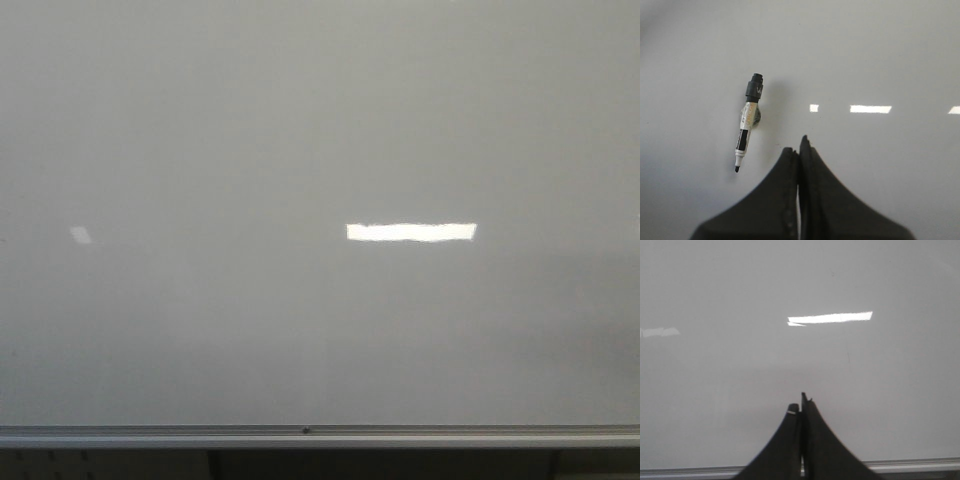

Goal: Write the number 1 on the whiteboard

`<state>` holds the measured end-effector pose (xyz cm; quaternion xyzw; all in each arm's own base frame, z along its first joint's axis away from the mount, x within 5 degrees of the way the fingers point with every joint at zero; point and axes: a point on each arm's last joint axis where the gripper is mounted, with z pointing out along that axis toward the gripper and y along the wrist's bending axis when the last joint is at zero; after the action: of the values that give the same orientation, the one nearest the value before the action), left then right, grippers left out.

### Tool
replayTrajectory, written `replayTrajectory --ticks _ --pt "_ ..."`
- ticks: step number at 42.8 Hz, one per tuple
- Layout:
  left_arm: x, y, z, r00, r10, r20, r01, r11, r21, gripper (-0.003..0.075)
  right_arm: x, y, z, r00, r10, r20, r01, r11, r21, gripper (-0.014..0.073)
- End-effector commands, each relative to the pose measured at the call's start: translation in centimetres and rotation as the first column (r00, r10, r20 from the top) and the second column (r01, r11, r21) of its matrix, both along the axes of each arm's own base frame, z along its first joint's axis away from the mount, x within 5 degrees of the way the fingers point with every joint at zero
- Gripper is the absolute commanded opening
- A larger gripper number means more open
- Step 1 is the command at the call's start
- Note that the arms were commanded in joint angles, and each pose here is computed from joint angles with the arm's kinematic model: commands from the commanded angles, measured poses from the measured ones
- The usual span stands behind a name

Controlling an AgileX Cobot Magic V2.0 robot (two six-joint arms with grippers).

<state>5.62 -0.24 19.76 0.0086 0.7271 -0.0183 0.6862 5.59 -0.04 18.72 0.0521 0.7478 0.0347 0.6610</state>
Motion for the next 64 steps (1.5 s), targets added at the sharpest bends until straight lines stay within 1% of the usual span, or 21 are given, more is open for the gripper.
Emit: replayTrajectory --ticks 1,48,52,57,60,64 --pt "0.0 0.0 0.1 0.997 -0.002 0.076 0.004 1.000 -0.020 -0.0020 -0.1 0.0 1.4 0.994 -0.002 0.110 0.003 1.000 -0.012 -0.0087" --pt "0.0 0.0 0.1 0.997 -0.002 0.076 0.004 1.000 -0.020 -0.0020 -0.1 0.0 1.4 0.994 -0.002 0.110 0.003 1.000 -0.012 -0.0087" --pt "0.0 0.0 0.1 0.997 -0.002 0.082 0.003 1.000 -0.020 -0.0020 -0.1 -0.1 1.6 0.992 -0.004 0.130 0.005 1.000 -0.012 -0.0087" --pt "0.0 0.0 0.5 0.993 0.000 0.121 0.002 1.000 -0.022 -0.0020 -0.2 -0.1 2.1 0.985 -0.007 0.174 0.009 1.000 -0.013 -0.0087" --pt "-0.1 0.0 1.1 0.983 0.004 0.184 0.001 1.000 -0.024 -0.0020 -0.3 -0.1 2.8 0.979 -0.007 0.203 0.010 1.000 -0.013 -0.0087" --pt "-0.4 0.1 2.8 0.949 0.011 0.316 -0.001 0.999 -0.032 -0.0020 -0.6 -0.1 4.5 0.971 -0.006 0.241 0.010 1.000 -0.014 -0.0087"
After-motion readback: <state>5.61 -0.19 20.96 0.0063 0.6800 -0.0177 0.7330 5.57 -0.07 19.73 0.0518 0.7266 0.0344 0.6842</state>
